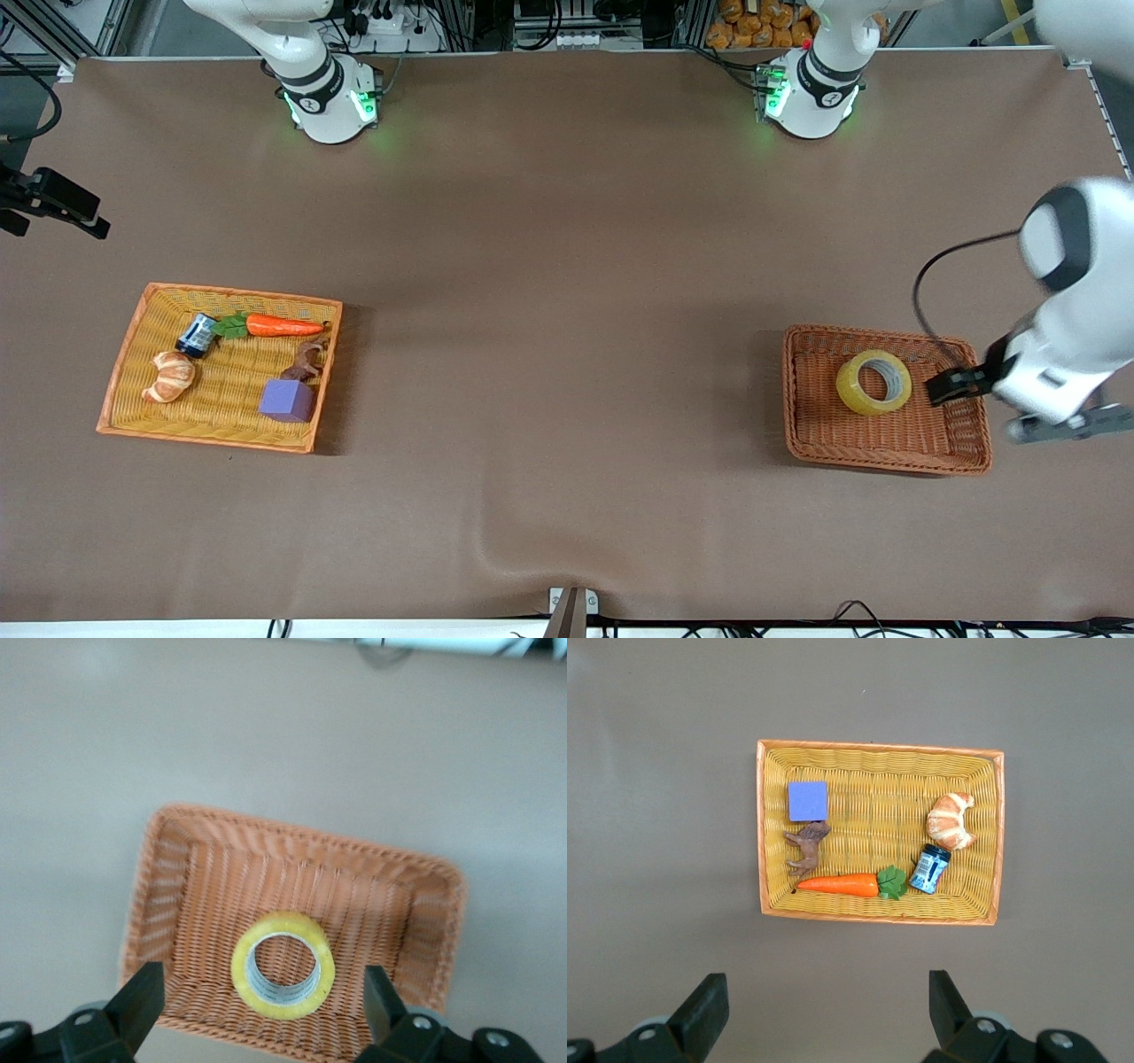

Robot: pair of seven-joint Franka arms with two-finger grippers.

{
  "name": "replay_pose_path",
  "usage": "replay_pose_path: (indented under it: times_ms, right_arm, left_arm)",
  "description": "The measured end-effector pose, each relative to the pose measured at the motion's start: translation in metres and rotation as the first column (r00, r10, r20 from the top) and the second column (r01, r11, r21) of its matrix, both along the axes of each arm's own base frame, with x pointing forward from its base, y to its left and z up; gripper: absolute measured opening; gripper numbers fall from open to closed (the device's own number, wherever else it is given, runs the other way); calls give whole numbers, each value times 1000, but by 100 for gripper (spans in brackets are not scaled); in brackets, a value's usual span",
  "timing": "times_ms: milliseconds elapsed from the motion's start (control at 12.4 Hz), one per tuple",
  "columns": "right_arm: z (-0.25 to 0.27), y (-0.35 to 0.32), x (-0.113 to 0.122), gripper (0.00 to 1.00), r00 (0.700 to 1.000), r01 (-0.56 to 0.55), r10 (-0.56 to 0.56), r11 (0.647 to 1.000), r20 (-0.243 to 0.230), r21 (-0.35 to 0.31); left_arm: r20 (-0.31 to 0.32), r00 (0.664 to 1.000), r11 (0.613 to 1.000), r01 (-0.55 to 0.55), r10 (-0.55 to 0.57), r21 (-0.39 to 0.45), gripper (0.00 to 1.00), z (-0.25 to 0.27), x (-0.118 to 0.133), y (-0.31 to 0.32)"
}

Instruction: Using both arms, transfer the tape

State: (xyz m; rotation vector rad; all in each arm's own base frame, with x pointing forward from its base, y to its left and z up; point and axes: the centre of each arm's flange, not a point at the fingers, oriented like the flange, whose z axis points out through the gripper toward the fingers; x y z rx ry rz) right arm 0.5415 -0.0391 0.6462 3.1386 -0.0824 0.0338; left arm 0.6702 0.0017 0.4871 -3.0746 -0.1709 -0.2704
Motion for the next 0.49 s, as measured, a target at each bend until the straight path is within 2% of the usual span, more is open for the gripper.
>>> replay_pose_path:
  times_ms: [81, 243, 485]
  right_arm:
    - [0, 0, 0, 100, 1000, 0, 0, 1000, 0, 0]
    - [0, 0, 0, 100, 1000, 0, 0, 1000, 0, 0]
    - [0, 0, 0, 100, 1000, 0, 0, 1000, 0, 0]
  left_arm:
    - [32, 1000, 1000, -1, 1, 0, 100, 37, -13, -2]
    - [28, 1000, 1000, 5, -5, -2, 100, 86, -40, -11]
    - [0, 1000, 1000, 23, -23, 5, 100, 104, -56, -14]
